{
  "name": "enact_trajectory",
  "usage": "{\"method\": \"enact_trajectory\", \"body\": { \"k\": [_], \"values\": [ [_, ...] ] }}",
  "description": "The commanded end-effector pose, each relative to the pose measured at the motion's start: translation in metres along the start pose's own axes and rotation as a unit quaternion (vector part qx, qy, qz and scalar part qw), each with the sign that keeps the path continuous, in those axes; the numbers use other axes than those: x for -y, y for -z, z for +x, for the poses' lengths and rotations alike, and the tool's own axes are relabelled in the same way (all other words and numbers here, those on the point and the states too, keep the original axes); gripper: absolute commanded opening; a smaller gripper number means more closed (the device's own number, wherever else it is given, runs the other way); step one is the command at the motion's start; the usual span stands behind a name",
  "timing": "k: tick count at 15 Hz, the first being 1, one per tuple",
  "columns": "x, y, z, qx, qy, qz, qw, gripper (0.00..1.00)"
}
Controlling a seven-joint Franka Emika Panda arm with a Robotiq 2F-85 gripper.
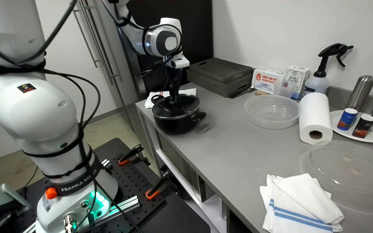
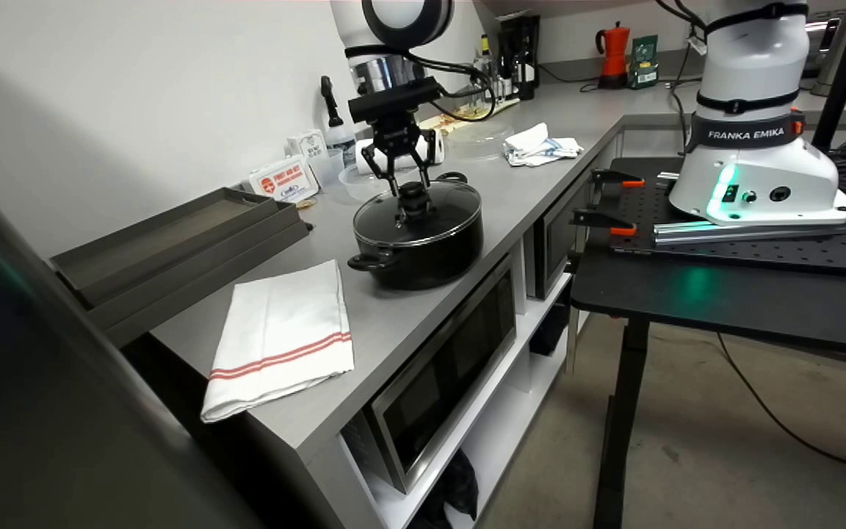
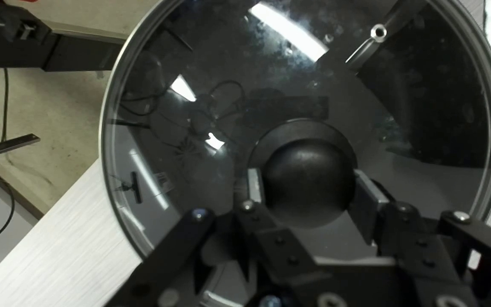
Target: Put the lid on the black pot
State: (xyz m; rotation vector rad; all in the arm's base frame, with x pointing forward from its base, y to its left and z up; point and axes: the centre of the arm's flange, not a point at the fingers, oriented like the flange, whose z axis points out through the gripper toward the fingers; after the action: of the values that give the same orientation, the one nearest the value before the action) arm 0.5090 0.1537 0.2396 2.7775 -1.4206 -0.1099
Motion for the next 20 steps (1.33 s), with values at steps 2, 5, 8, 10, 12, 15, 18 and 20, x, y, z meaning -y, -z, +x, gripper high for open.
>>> {"method": "enact_trajectory", "body": {
  "k": [2,5,8,10,12,15,18,20],
  "values": [
    [0.0041,0.0061,-0.0036,0.002,0.008,0.009,0.9999,0.26],
    [0.0047,0.0026,-0.0041,0.004,0.009,0.007,0.9999,0.26],
    [0.0051,0.0002,-0.0025,0.006,0.007,0.006,0.9999,0.26],
    [0.0049,0.0004,-0.0019,0.006,0.007,0.006,0.9999,0.26],
    [0.0046,0.0005,-0.0017,0.006,0.007,0.006,0.9999,0.26],
    [0.0044,0.0005,-0.0015,0.005,0.005,0.005,1.0,0.77],
    [0.0052,0.0016,-0.0014,0.004,0.005,0.005,1.0,0.98],
    [0.0058,0.0022,-0.0014,0.004,0.006,0.006,1.0,1.0]
  ]
}}
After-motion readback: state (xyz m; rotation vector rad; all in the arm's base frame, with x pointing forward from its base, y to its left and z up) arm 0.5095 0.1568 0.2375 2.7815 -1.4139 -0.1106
